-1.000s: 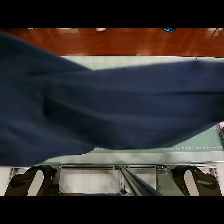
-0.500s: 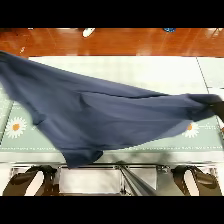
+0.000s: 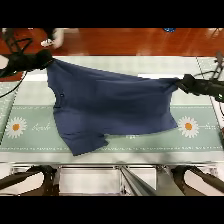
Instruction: Fold the shirts.
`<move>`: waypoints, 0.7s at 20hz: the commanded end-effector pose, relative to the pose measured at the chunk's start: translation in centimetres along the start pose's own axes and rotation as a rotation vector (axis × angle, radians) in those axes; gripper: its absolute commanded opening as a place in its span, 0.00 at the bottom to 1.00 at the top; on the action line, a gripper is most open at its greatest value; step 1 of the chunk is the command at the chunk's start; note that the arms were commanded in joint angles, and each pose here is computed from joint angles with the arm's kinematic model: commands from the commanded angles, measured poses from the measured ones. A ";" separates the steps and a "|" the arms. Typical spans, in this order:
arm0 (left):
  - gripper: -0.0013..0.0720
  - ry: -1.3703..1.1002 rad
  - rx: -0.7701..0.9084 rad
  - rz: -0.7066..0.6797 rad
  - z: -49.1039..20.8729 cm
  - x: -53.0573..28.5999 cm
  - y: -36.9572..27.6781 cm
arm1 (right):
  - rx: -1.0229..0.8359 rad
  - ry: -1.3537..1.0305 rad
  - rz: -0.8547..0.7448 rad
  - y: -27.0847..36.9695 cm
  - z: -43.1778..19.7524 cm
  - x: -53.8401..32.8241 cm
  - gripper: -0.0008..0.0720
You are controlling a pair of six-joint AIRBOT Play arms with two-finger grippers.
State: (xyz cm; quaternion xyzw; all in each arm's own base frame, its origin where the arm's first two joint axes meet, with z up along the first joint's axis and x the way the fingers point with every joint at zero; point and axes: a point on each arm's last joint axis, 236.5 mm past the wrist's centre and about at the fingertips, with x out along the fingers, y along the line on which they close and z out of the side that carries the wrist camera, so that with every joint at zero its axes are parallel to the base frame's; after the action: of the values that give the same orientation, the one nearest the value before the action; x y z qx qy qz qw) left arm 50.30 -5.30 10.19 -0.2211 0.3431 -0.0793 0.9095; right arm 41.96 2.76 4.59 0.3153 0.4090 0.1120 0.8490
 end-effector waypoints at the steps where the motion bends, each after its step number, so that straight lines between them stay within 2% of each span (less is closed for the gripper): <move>1: 0.05 0.011 -0.032 0.003 0.9 4.6 0.8 | 0.163 0.007 0.091 -2.6 2.5 6.8 0.04; 3: 0.09 0.047 -0.050 0.000 0.5 5.1 1.0 | 0.225 0.047 0.134 -2.6 3.2 8.5 0.05; 4: 0.31 0.070 -0.059 0.000 0.0 5.0 1.1 | 0.260 0.035 0.130 -2.9 4.1 9.0 0.29; 5: 0.71 0.106 -0.096 0.002 -0.7 4.8 1.4 | 0.286 0.005 0.117 -3.3 5.2 8.9 0.59; 10: 0.71 0.477 -0.197 0.093 -7.2 -1.4 7.9 | 0.228 0.008 0.136 -3.8 6.7 2.6 0.57; 14: 0.71 0.652 -0.313 0.115 -13.9 -7.4 11.9 | 0.202 0.105 -0.079 -8.9 1.7 -3.5 0.57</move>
State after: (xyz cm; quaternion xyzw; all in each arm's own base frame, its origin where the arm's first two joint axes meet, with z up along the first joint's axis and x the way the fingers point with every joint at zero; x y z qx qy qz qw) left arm 42.44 1.37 1.57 -0.2823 0.5683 -0.0395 0.7718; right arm 45.71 -3.80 3.24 0.4086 0.4242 0.0960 0.8024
